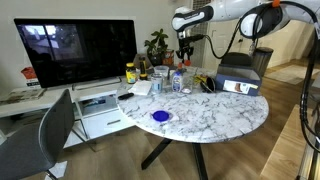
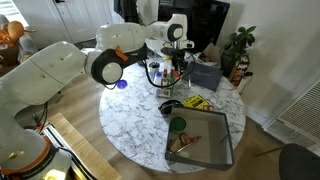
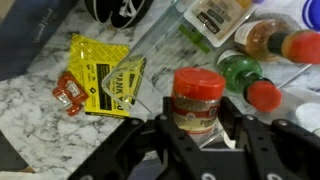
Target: Pick up the glue stick from the clear cup and put it in the clear container
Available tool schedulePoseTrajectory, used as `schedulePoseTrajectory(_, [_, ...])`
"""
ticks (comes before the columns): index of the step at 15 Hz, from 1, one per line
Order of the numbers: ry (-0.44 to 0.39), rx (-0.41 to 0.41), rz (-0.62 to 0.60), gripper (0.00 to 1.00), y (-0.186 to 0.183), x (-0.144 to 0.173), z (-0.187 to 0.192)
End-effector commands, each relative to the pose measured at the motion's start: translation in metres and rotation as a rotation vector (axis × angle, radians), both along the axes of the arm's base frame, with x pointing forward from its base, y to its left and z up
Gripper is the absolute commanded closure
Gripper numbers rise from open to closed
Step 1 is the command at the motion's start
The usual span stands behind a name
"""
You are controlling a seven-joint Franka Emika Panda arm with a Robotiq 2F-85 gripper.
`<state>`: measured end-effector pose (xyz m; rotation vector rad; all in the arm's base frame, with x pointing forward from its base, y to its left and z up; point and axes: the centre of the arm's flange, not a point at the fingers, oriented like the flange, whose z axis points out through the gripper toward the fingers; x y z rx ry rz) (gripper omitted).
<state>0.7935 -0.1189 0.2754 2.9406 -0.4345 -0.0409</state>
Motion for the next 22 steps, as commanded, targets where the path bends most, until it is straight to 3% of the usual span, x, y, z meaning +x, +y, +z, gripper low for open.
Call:
schedulePoseTrajectory(1, [-0.082,0.102,-0.021,0.76,-0.013,-0.006,-0.031])
schedulePoseTrajectory(10, [-0.106,0.26,-0.082,0.76,-0.029,-0.031,-0.082])
schedulePoseTrajectory(17, [-0.139,0.288,-0.138,0.73,-0.045,-0.046,-0.113])
schedulePoseTrajectory(18, [-0.148,0.29,-0.142,0.43,-0.047,-0.046,-0.113])
schedulePoseTrajectory(19, [-0.156,0.291,-0.142,0.43,-0.049,-0.046,-0.113])
schedulePoseTrajectory(22, [-0.167,0.298,-0.145,0.17,-0.049,-0.044,-0.099])
